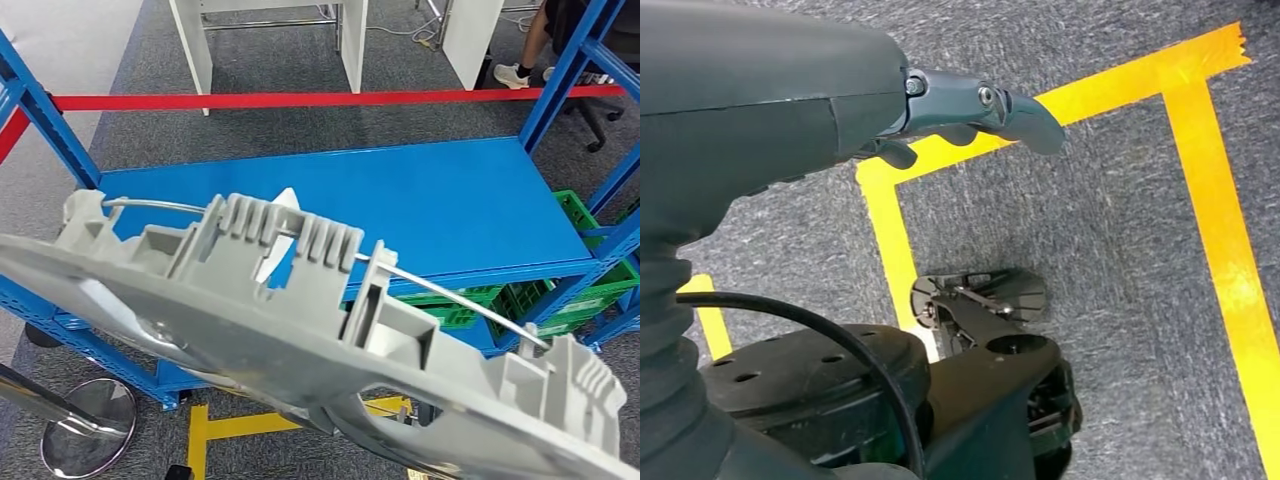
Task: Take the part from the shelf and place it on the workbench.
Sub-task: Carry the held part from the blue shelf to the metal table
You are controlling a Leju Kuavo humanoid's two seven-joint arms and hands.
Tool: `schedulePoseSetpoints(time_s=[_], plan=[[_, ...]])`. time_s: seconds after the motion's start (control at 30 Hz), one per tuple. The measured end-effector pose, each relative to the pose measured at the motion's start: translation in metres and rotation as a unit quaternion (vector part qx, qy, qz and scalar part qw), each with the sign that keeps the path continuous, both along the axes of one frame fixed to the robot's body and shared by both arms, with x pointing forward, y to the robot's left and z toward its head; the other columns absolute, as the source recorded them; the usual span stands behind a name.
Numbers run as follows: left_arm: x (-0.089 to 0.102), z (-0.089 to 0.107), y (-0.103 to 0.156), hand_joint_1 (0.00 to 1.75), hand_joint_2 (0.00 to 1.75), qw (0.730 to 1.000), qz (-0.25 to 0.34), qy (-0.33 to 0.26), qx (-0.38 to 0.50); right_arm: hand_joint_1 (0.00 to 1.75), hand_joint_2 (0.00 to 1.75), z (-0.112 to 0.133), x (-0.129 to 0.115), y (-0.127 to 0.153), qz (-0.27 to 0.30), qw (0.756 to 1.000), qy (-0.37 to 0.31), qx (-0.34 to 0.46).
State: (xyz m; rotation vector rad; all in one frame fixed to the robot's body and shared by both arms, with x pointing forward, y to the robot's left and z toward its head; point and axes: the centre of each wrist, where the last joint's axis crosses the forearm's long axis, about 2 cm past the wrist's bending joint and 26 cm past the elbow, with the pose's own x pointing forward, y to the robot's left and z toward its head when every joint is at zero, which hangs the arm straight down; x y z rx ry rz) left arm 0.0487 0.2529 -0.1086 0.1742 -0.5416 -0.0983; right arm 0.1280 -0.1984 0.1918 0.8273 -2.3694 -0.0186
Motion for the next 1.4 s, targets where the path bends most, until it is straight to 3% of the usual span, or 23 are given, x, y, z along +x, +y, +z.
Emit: schedulePoseSetpoints(time_s=[0.37, 0.97, 1.4], plan=[[0.000, 0.001, -0.008, 0.00, 1.75, 1.000, -0.026, 0.000, -0.005, 1.75, 1.75, -0.023, 0.001, 0.000, -0.011, 0.999, 0.047, -0.014], [-0.004, 0.002, -0.022, 0.00, 1.75, 0.999, 0.029, 0.005, -0.016, 1.75, 1.75, -0.055, 0.000, -0.011, -0.025, 0.993, 0.099, -0.058], [-0.001, 0.003, -0.029, 0.00, 1.75, 0.999, 0.042, 0.001, -0.029, 1.75, 1.75, -0.063, -0.003, -0.020, -0.038, 0.990, 0.114, -0.072]])
